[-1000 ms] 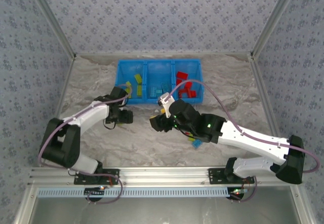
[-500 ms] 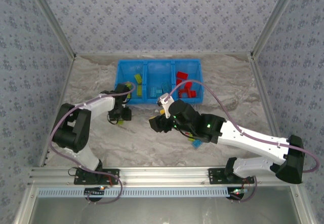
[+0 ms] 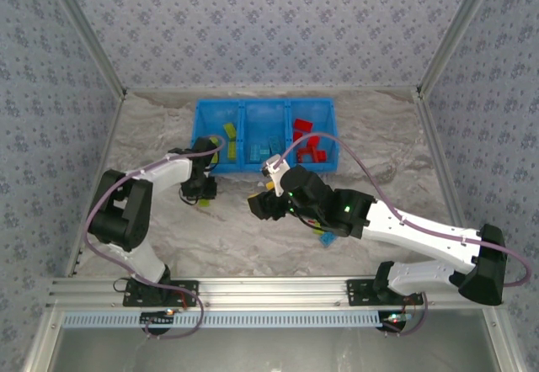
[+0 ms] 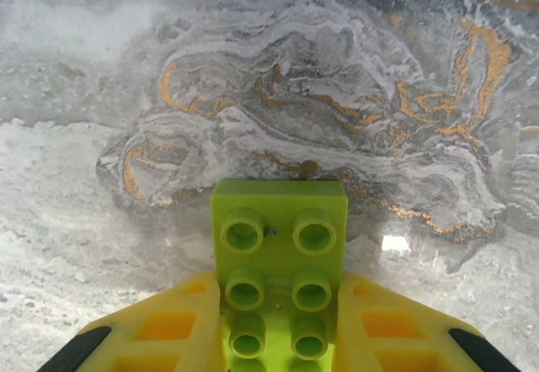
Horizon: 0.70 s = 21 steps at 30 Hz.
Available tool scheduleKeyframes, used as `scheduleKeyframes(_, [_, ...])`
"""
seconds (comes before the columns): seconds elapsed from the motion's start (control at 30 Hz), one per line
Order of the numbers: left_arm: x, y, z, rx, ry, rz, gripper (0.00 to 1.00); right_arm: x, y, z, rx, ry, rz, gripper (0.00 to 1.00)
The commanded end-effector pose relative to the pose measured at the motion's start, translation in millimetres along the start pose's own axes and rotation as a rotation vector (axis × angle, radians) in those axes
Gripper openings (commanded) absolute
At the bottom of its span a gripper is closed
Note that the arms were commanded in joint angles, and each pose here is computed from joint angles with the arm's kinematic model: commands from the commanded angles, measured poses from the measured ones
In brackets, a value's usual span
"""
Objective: Sort the legos into containers by color
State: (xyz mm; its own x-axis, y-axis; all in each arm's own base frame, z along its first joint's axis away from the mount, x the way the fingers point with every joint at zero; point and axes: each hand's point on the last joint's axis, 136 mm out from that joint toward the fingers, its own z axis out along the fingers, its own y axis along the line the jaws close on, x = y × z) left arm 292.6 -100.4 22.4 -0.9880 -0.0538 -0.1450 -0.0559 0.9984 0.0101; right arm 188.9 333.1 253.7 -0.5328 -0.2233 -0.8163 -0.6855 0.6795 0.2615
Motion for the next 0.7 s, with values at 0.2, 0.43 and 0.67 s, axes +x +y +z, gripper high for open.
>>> scheduleKeyframes(0.2, [-16, -20, -82, 0.033, -0.129, 0.029, 0.26, -19, -3, -14, -0.002, -0.057, 0.001, 0.64])
scheduleKeyframes(0.43, [-74, -40, -127, 0.068, -0.207, 0.050, 0.27, -40, -17, -19, 0.023, -0.090, 0.023, 0.64])
scheduleKeyframes(0.67, [-143, -56, -110, 0.088, -0.203, 0.030, 0.27, -57, -36, -13, 0.065, -0.119, 0.065, 0.64])
